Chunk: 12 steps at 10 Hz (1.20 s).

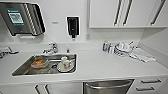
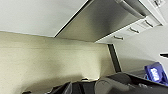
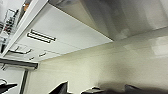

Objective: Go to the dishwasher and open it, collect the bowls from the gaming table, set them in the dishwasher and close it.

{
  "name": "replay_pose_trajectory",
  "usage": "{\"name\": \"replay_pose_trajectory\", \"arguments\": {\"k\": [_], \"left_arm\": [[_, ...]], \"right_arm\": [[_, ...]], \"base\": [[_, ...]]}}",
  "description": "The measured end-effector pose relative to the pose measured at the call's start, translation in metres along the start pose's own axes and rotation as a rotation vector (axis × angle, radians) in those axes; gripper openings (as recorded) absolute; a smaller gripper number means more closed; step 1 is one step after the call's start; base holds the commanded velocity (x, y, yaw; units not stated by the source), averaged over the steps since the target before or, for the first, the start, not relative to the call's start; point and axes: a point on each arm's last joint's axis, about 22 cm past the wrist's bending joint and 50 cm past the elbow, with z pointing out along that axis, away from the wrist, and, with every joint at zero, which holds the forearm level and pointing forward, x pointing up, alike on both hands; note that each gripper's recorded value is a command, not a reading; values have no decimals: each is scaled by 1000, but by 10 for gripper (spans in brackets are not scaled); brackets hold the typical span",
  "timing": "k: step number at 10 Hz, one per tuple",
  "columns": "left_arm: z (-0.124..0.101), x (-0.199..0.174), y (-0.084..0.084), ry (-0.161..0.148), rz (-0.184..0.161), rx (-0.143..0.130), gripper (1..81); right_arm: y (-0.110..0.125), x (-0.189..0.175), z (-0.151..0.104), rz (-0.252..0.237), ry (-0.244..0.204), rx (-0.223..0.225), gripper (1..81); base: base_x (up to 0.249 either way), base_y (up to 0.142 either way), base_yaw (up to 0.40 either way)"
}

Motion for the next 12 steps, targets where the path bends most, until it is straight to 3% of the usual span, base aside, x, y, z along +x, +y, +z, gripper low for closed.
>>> {"name": "replay_pose_trajectory", "arguments": {"k": [3, 5, 6, 8, 10, 12], "left_arm": [[2, 5, -6, -27, 14, -6, 811], [-3, 13, -13, -14, 45, 8, 811], [-2, 17, -12, 4, 66, 0, 811], [7, 19, -3, 29, 125, -39, 811], [18, 18, -9, 48, 149, -48, 811], [34, 15, -15, 67, 164, -66, 811]], "right_arm": [[20, 6, 21, 23, -36, -4, 811], [17, 25, 28, -5, -7, 15, 811], [15, 33, 33, 9, 7, 29, 811], [16, 57, 40, 54, 48, 44, 811], [14, 79, 44, 73, 55, 59, 811], [17, 87, 60, 182, 31, 73, 811]], "base": [[0, 0, 0], [0, 0, 0], [0, 0, 0], [0, 0, 0], [0, 0, 0], [0, 0, 0]]}}
